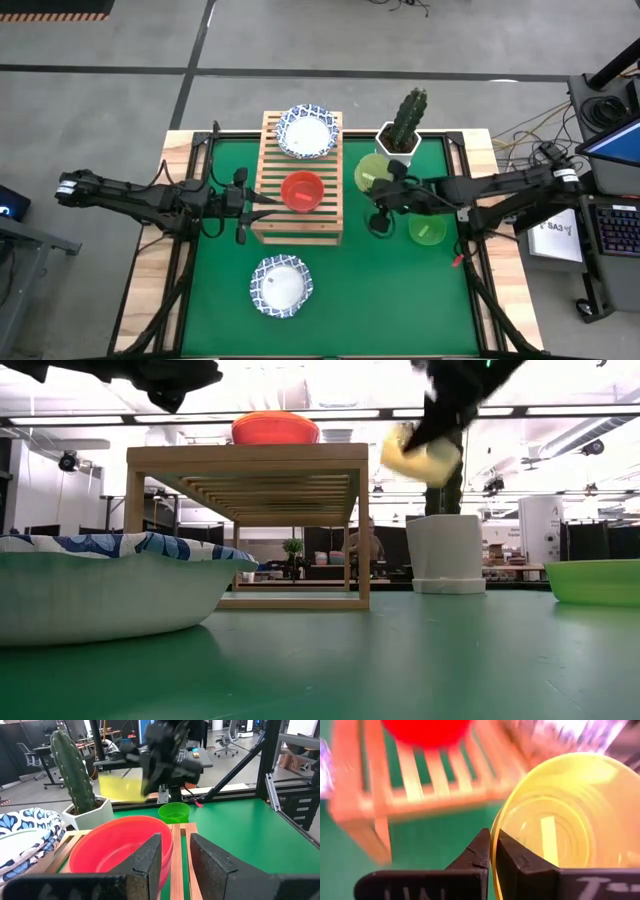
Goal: Place and stack bowls onto a shelf
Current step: Stack the yellow bowl on top of the orange bowl on the shelf
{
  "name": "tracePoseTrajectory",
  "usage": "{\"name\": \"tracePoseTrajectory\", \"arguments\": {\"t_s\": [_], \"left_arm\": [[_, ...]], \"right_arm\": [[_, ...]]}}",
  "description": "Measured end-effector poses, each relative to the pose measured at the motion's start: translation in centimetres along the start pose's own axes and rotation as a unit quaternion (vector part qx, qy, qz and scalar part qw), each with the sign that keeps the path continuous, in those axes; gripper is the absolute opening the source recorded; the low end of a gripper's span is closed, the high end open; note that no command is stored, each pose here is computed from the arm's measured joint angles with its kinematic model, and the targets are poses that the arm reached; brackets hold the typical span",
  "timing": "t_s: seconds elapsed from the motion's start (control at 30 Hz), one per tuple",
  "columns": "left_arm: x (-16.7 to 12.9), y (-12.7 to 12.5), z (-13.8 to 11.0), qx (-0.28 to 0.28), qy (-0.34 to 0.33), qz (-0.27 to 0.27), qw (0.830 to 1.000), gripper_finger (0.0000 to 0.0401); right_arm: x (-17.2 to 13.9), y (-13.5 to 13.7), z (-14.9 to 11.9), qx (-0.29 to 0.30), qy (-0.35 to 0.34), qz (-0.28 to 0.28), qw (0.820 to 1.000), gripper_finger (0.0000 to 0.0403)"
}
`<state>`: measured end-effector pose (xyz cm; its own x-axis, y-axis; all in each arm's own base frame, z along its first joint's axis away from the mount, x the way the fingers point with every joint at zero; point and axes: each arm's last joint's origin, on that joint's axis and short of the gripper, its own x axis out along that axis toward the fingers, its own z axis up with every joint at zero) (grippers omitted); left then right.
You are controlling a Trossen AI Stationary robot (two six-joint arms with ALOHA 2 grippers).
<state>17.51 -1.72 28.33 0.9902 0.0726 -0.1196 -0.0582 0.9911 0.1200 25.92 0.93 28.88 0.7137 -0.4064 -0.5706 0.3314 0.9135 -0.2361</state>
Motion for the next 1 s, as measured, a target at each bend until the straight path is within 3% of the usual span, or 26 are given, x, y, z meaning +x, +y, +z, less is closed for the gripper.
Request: {"name": "tracePoseTrajectory", "arguments": {"t_s": [0.07,0.17,0.43,0.77,1.0], "left_arm": [[0.0,0.0,0.1,-0.001,-0.003,0.0,1.0,0.0086],[0.0,0.0,0.1,-0.001,-0.004,0.0,1.0,0.0086],[0.0,0.0,0.1,-0.001,-0.005,0.0,1.0,0.0086],[0.0,0.0,0.1,0.001,-0.005,0.001,1.0,0.0086],[0.0,0.0,0.1,0.002,-0.005,0.001,1.0,0.0086]], "right_arm": [[-1.1,0.8,1.1,-0.02,-0.054,-0.018,0.998,0.0009],[-1.9,1.8,2.9,-0.051,-0.142,0.001,0.988,0.0009],[-0.2,3.0,6.1,-0.099,-0.303,0.065,0.946,0.0009],[4.5,4.2,5.8,-0.11,-0.309,0.072,0.942,0.0009],[5.9,3.9,5.5,-0.102,-0.299,0.061,0.947,0.0009]]}}
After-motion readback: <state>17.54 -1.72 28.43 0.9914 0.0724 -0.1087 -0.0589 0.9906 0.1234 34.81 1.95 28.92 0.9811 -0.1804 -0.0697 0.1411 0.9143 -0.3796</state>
